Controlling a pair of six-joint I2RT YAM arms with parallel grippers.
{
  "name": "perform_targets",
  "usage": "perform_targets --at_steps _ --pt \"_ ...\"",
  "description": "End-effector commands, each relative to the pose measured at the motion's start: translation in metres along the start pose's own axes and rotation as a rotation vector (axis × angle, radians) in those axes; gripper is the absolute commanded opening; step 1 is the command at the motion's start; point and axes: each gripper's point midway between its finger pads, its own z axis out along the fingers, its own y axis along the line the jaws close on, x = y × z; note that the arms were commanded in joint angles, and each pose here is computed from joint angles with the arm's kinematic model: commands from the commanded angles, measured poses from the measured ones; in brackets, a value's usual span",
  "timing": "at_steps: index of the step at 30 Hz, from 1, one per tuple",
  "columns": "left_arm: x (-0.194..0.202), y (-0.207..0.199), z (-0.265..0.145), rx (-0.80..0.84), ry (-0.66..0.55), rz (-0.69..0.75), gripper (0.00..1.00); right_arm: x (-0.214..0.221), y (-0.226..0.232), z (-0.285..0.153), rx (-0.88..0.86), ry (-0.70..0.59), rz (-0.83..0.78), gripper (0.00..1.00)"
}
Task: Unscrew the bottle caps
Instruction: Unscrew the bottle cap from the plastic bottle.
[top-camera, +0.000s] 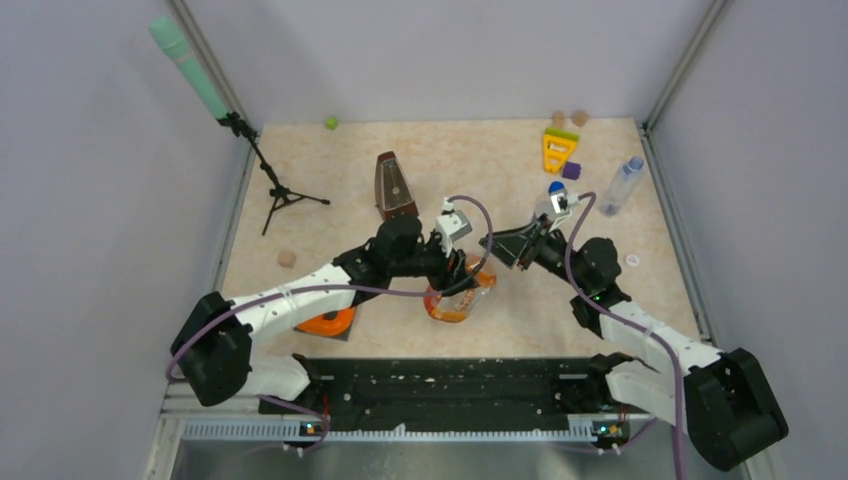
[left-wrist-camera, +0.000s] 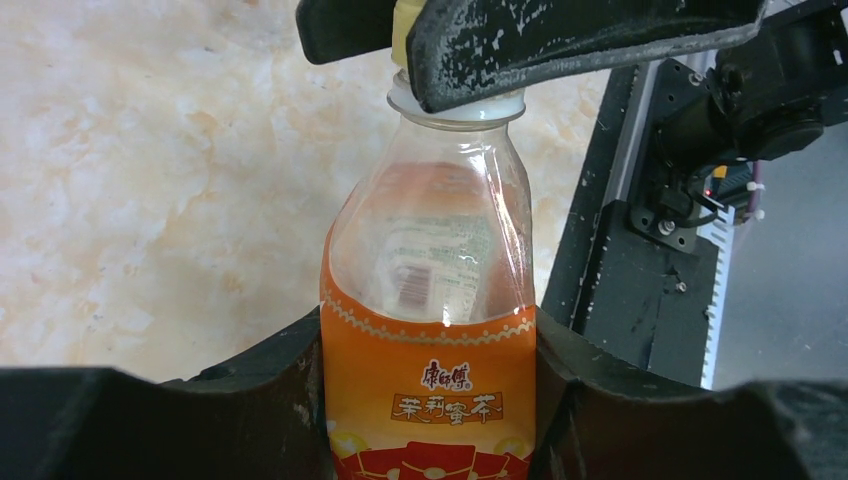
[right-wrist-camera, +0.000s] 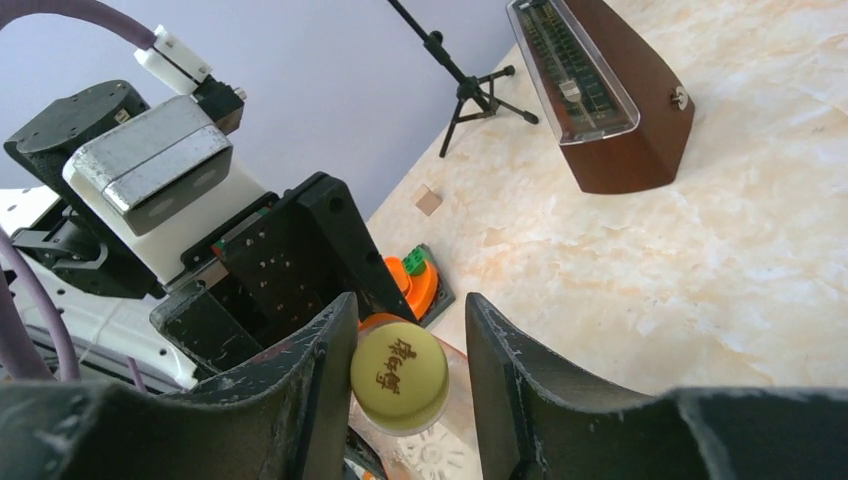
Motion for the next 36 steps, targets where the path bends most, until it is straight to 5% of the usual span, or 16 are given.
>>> perform_targets --at_steps 1,12,20,36 --pt "-0.034 0.005 -0.001 -0.051 -0.122 0.048 0.0 -0.007 -0.006 0.001 0.029 -0.046 -0.009 0.45" --pt "-0.028 0.018 0.001 -0.249 -0.052 0.094 0.0 -0.028 0.0 0.005 0.061 -0.085 -0.005 0.52" --pt "-0.041 0.03 -0.004 -0.4 -0.13 0.061 0.0 -0.032 -0.018 0.007 0.172 -0.092 0.041 0.52" --pt "-0.047 0.021 -0.003 -0.398 -0.135 0.096 0.0 -0.029 -0.016 0.022 0.15 -0.076 0.061 0.52"
